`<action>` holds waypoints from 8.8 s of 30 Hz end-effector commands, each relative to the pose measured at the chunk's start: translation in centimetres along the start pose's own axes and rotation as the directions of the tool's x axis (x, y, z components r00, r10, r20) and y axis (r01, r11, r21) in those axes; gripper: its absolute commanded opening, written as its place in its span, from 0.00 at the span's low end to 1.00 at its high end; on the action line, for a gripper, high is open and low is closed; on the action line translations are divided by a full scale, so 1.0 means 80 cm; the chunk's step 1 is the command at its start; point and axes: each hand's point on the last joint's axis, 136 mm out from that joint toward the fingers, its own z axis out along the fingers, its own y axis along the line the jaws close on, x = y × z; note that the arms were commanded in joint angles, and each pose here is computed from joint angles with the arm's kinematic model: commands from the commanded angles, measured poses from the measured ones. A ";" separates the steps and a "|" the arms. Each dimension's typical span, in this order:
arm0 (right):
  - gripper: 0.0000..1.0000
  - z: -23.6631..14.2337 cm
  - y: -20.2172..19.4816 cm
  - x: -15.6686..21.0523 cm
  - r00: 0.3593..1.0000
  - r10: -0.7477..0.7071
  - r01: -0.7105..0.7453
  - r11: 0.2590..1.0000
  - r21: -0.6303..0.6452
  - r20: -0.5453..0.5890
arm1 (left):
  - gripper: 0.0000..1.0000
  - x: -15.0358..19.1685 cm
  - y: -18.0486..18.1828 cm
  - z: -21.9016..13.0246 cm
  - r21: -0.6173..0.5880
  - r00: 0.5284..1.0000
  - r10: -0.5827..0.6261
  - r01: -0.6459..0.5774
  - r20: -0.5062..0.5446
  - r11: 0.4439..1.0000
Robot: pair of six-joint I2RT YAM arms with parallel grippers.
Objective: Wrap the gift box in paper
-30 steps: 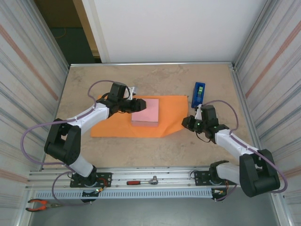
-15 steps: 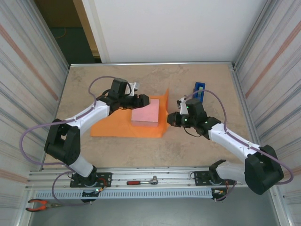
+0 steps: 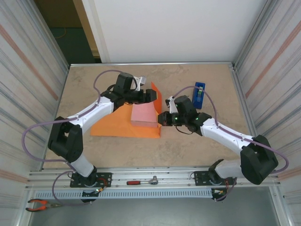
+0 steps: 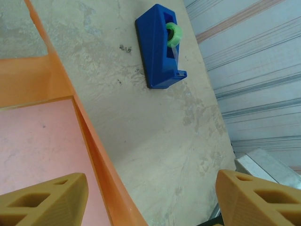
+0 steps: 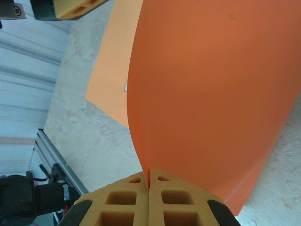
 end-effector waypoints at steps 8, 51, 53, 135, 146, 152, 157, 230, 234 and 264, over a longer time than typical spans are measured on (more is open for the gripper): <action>0.00 0.006 0.010 -0.008 0.999 -0.039 0.039 0.999 -0.002 0.006 | 0.69 0.017 0.024 0.018 -0.059 0.998 0.004 -0.008 -0.061 0.998; 0.24 0.088 -0.005 -0.090 0.998 0.060 -0.061 0.996 -0.064 -0.028 | 0.00 0.041 0.116 -0.032 -0.278 0.999 0.003 -0.013 -0.037 0.960; 0.24 0.101 -0.007 -0.084 0.997 0.059 -0.062 0.996 -0.058 -0.048 | 0.00 0.045 0.123 -0.034 -0.289 0.999 -0.010 0.001 -0.031 0.957; 0.00 0.099 -0.084 -0.108 0.983 0.073 -0.059 0.994 0.090 -0.165 | 0.41 0.099 0.182 0.013 -0.398 0.979 -0.169 0.112 -0.110 0.910; 0.00 0.123 -0.125 -0.076 0.959 0.083 -0.036 0.984 0.175 -0.271 | 0.41 0.100 0.182 0.013 -0.399 0.979 -0.168 0.110 -0.114 0.910; 0.00 0.120 -0.136 -0.067 0.955 0.070 -0.004 0.975 0.222 -0.290 | 0.40 0.099 0.181 0.013 -0.397 0.980 -0.163 0.105 -0.114 0.912; 0.00 0.121 -0.147 -0.059 0.951 0.075 0.005 0.966 0.259 -0.299 | 0.41 0.089 0.173 0.011 -0.388 0.983 -0.148 0.094 -0.110 0.917; 0.00 0.124 -0.163 -0.084 0.954 0.108 -0.032 0.965 0.260 -0.281 | 0.62 0.090 0.254 -0.130 -0.495 0.915 -0.347 0.404 0.206 0.769; 0.00 0.124 -0.163 -0.082 0.953 0.108 -0.031 0.965 0.261 -0.284 | 0.68 0.128 0.296 -0.164 -0.549 0.862 -0.416 0.506 0.290 0.665; 0.00 0.122 -0.160 -0.081 0.951 0.104 -0.026 0.965 0.260 -0.290 | 0.77 0.075 0.274 -0.106 -0.418 0.947 -0.240 0.311 0.214 0.854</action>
